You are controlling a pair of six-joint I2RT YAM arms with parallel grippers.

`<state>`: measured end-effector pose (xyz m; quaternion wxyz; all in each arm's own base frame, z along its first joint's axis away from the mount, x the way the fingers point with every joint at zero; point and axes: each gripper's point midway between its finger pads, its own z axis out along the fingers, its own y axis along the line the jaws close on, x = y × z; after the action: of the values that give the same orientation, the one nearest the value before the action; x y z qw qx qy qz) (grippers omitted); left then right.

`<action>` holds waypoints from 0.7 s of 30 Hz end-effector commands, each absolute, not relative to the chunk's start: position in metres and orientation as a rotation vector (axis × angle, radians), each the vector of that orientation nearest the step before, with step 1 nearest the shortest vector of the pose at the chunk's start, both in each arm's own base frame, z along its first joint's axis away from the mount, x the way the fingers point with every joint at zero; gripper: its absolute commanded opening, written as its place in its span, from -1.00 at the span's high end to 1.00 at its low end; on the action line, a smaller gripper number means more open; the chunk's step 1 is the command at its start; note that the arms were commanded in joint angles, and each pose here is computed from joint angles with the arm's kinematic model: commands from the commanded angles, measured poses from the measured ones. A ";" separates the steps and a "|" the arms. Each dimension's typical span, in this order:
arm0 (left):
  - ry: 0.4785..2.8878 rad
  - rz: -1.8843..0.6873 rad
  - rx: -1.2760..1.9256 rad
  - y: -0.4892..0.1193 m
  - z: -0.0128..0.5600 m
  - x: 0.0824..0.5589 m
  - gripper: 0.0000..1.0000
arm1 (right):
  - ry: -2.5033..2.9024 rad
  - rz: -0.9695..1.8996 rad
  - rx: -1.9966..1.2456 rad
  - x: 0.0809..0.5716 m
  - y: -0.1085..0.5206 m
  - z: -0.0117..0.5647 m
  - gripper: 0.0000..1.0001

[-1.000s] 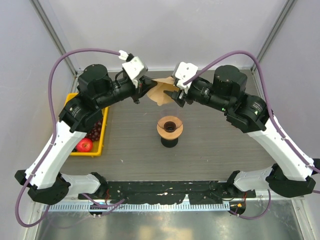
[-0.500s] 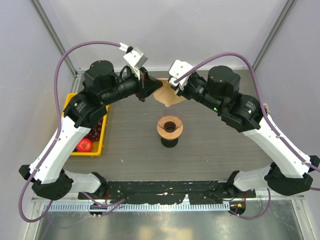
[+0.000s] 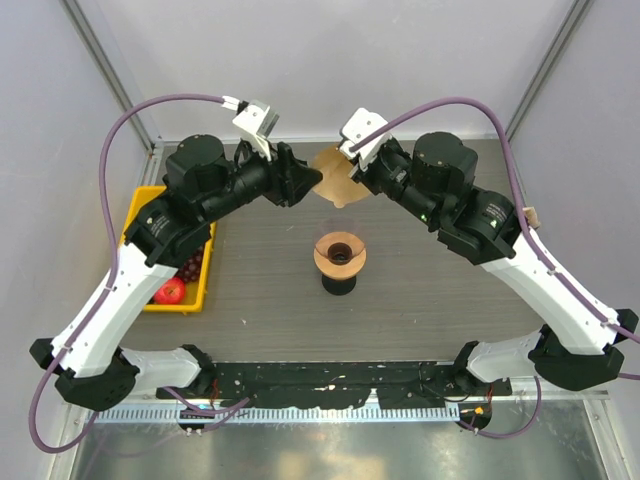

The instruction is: Place the coffee filter in the dripper

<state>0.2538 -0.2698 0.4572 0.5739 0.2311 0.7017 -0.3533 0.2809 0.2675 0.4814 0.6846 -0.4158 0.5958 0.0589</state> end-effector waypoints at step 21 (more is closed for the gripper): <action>1.776 -0.783 0.662 -0.261 0.448 0.236 1.00 | 1.388 0.356 -0.880 0.250 0.274 0.482 -0.62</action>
<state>0.2495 -0.2727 0.4626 0.5559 0.2283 0.7112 -0.3649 0.2709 0.2759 0.4702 0.6655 -0.3795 0.6316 0.1187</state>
